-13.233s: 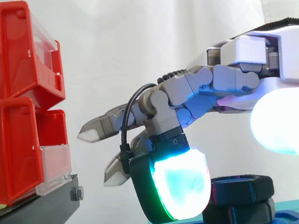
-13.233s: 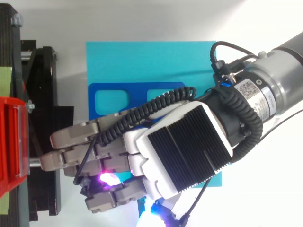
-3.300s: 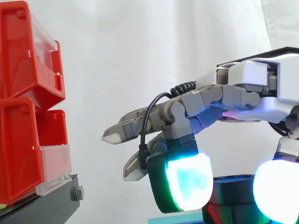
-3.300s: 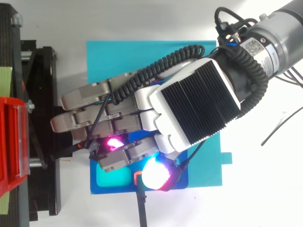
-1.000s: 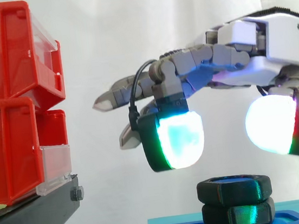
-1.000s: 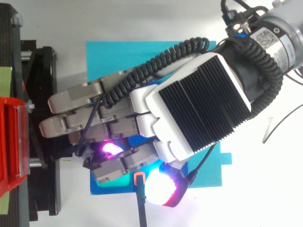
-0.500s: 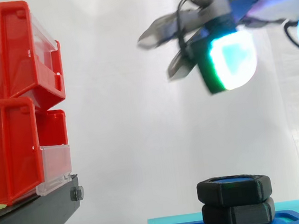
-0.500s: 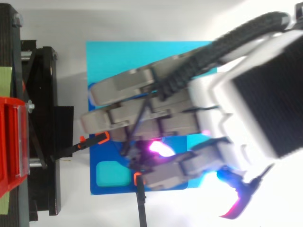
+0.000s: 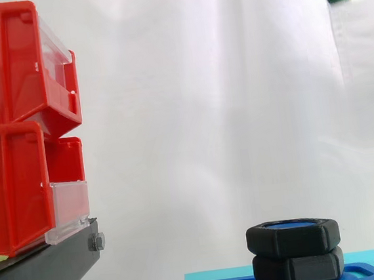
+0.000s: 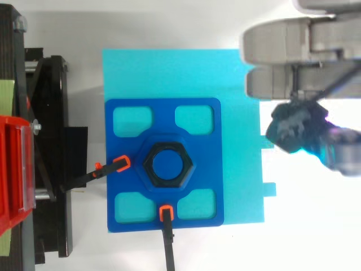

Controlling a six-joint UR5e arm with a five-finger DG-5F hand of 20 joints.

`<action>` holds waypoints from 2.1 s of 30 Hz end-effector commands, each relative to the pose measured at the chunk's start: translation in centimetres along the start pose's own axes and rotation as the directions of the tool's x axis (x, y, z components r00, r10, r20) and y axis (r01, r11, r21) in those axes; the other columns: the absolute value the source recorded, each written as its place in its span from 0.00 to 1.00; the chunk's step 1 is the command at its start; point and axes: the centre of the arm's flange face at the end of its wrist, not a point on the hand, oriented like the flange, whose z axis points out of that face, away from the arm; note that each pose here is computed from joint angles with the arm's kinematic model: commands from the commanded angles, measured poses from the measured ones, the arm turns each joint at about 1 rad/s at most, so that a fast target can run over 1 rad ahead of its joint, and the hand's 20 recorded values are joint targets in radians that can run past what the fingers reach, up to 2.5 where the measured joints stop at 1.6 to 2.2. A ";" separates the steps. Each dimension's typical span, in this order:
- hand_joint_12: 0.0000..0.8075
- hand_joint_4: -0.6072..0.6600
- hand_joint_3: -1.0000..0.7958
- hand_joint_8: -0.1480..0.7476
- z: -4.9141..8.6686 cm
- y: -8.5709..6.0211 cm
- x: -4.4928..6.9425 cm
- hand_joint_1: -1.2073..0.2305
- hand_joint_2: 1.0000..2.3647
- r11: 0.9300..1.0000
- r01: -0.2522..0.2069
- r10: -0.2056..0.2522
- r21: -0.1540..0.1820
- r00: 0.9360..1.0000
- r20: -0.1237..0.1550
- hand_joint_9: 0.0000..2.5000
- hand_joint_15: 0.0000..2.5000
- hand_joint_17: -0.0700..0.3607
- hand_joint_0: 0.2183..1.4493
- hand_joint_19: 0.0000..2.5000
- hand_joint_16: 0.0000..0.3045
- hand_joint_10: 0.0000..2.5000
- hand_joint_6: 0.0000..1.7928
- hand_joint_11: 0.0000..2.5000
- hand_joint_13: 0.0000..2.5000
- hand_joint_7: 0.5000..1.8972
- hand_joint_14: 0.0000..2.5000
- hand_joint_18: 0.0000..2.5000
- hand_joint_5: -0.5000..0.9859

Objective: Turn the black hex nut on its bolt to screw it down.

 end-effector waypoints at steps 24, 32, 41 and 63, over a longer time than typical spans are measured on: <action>0.40 0.63 0.28 0.48 -2.8 1.8 5.5 0.59 0.00 0.779 -0.558 0.604 0.286 0.791 -0.100 0.27 0.03 0.39 0.25 0.12 0.14 0.00 0.28 0.10 0.16 0.65 0.00 0.09 0.26; 0.40 0.64 0.28 0.48 -2.8 1.8 5.5 0.59 0.00 0.780 -0.557 0.602 0.286 0.792 -0.101 0.28 0.04 0.40 0.25 0.13 0.15 0.00 0.28 0.10 0.17 0.62 0.00 0.11 0.27; 0.40 0.65 0.28 0.48 -2.8 1.9 5.5 0.58 0.00 0.780 -0.557 0.602 0.286 0.792 -0.101 0.28 0.04 0.41 0.25 0.13 0.15 0.00 0.28 0.10 0.17 0.59 0.00 0.12 0.26; 0.40 0.65 0.28 0.49 -2.8 1.8 5.5 0.58 0.00 0.780 -0.557 0.602 0.285 0.792 -0.099 0.28 0.04 0.41 0.25 0.14 0.15 0.00 0.28 0.10 0.17 0.58 0.00 0.11 0.26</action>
